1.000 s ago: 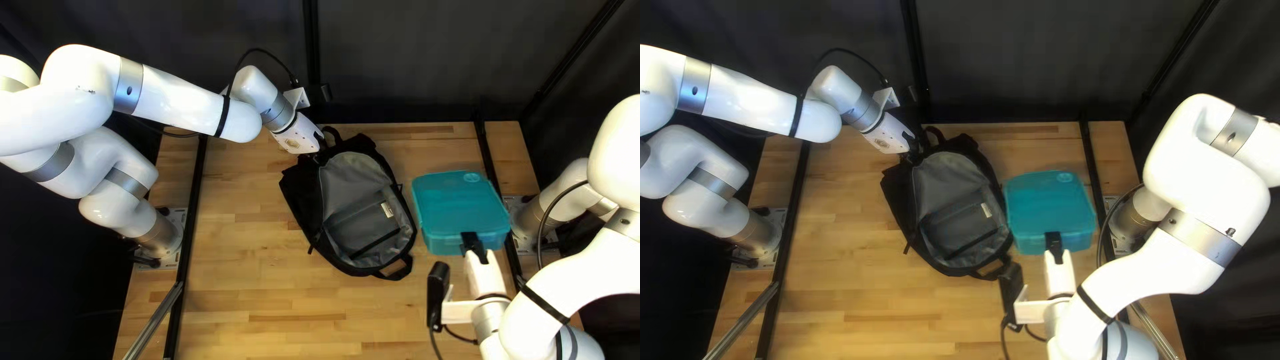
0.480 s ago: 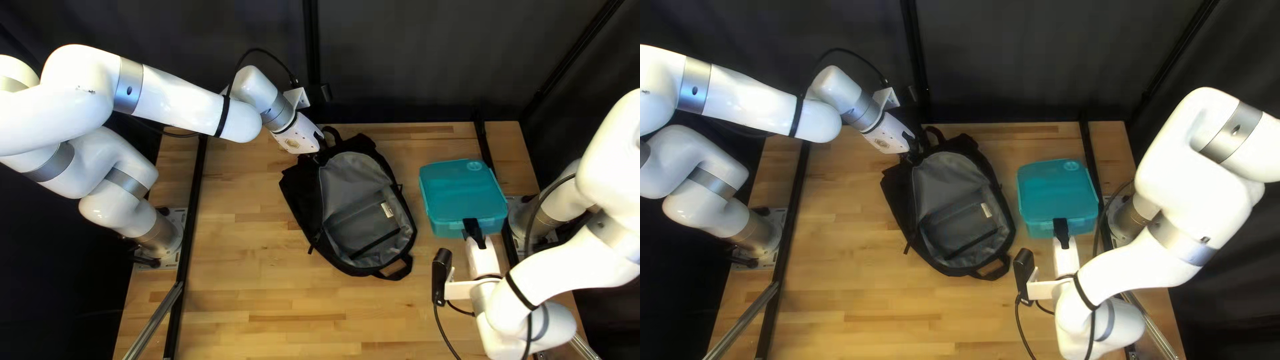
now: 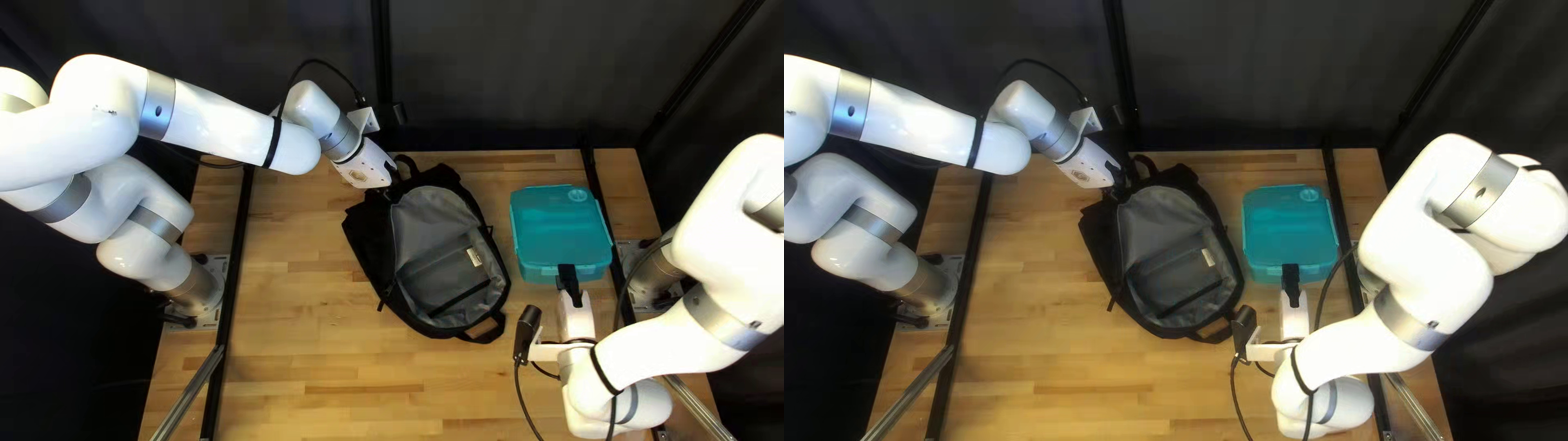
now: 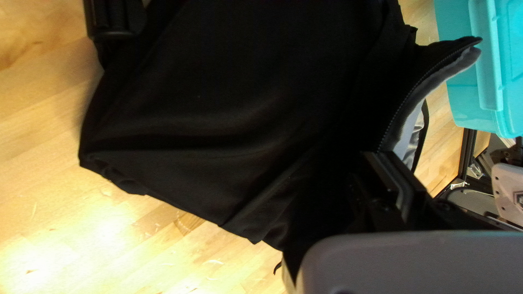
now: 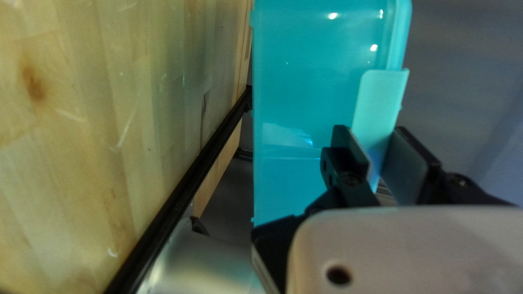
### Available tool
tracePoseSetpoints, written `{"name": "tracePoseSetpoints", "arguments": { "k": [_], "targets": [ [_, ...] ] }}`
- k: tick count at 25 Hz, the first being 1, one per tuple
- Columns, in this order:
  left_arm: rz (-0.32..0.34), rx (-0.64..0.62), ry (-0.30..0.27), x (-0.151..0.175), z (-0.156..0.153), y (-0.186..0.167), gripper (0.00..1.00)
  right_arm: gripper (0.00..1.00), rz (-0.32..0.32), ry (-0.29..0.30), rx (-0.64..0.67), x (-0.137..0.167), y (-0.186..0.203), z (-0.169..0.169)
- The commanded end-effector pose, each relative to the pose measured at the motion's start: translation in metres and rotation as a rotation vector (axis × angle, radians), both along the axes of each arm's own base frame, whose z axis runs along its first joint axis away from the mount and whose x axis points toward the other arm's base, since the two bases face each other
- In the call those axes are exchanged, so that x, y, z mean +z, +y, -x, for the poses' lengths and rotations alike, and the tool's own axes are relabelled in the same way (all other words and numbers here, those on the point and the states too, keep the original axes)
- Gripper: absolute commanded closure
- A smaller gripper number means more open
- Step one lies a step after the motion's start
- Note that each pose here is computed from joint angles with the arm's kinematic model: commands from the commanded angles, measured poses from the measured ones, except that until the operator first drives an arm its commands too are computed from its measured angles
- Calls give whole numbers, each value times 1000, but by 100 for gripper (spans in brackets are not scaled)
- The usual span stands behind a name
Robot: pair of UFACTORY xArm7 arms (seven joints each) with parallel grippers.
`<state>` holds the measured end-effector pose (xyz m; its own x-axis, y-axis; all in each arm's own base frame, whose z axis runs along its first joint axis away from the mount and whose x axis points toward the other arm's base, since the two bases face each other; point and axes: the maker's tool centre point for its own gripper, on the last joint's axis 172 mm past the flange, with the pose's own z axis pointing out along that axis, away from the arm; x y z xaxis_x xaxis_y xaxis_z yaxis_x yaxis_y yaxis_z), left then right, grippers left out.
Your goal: Remove a lunch box from a kids backpack
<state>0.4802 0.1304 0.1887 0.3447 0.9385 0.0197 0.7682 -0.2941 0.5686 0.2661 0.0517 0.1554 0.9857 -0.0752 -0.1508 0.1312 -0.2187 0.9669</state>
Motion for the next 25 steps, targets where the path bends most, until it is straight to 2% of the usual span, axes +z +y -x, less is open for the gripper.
{"name": "tracePoseSetpoints", "arguments": {
  "k": [1,8,24,25],
  "targets": [
    [0,0,0,0,0,0,100,100,6,-16,-4,-9,-3,3],
    [0,0,0,0,0,0,100,100,-7,-39,13,-14,-5,-2],
    [0,0,0,0,0,0,100,100,-35,-61,23,-35,-1,17],
    [0,0,0,0,0,0,100,35,-40,-72,28,-35,0,16]
  ]
}}
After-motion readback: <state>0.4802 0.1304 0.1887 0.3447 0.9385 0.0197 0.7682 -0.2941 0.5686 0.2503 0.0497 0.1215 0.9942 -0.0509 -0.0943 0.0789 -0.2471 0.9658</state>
